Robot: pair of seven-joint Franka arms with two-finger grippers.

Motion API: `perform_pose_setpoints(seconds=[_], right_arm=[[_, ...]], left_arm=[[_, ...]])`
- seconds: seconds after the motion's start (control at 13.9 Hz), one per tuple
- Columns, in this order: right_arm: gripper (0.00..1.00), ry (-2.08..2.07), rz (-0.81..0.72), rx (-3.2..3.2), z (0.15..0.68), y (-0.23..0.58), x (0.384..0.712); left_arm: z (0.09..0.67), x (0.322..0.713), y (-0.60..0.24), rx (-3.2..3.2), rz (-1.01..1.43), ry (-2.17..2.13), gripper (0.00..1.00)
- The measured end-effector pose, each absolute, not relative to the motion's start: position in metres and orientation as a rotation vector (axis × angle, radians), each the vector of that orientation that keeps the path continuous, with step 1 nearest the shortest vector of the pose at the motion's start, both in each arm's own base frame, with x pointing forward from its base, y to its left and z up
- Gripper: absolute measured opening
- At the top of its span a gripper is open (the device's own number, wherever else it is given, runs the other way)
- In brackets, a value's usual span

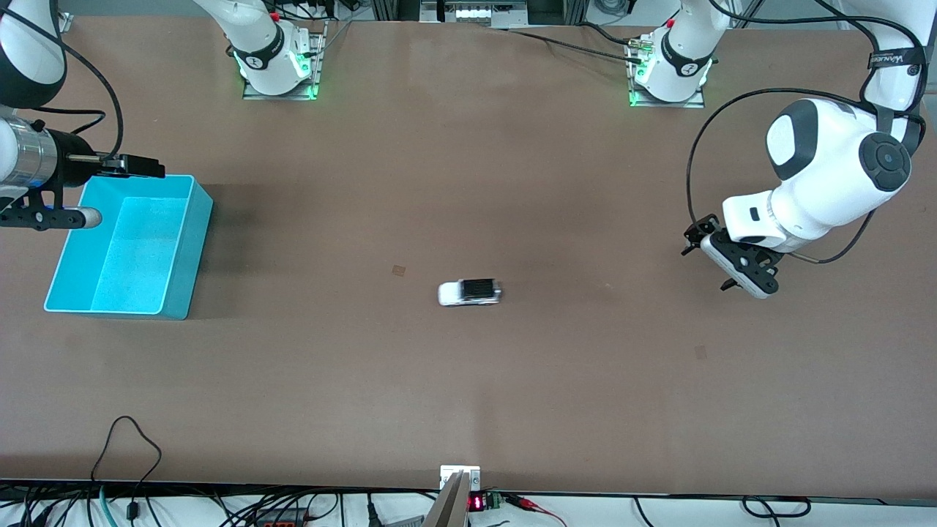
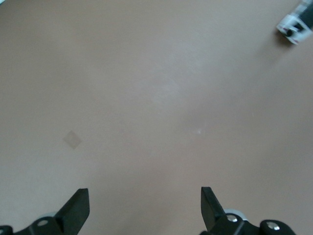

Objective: Wind and store white jeep toy
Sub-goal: 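Open and raise the left gripper, letting the jeep roll toward the bin, then move the right gripper over the stopped jeep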

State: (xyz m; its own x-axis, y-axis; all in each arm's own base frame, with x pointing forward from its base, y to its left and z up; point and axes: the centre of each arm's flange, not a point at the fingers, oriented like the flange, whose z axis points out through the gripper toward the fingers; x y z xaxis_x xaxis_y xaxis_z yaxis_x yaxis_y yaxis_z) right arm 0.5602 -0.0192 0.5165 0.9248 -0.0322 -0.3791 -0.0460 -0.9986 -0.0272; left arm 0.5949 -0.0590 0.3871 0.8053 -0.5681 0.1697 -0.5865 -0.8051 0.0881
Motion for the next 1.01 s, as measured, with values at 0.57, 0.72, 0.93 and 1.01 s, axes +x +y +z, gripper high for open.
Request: perform_pose_setpoints(seconds=[0.57, 0.72, 0.93, 1.01], right_arm=[[1.00, 0.070, 0.629, -3.039, 0.514, -0.024, 0.558], [1.00, 0.066, 0.631, -3.045, 0.514, -0.026, 0.558], [1.00, 0.037, 0.638, -3.045, 0.512, -0.028, 0.558], [1.00, 0.017, 0.647, -3.041, 0.508, -0.028, 0.557]], left_arm=[[0.434, 0.595, -0.040, 2.999, 0.161, -0.218, 1.00], [0.453, 0.591, -0.021, 3.009, 0.127, -0.081, 1.00], [0.495, 0.588, 0.000, 3.008, 0.081, 0.059, 1.00], [0.507, 0.588, 0.005, 3.014, 0.075, 0.087, 1.00]])
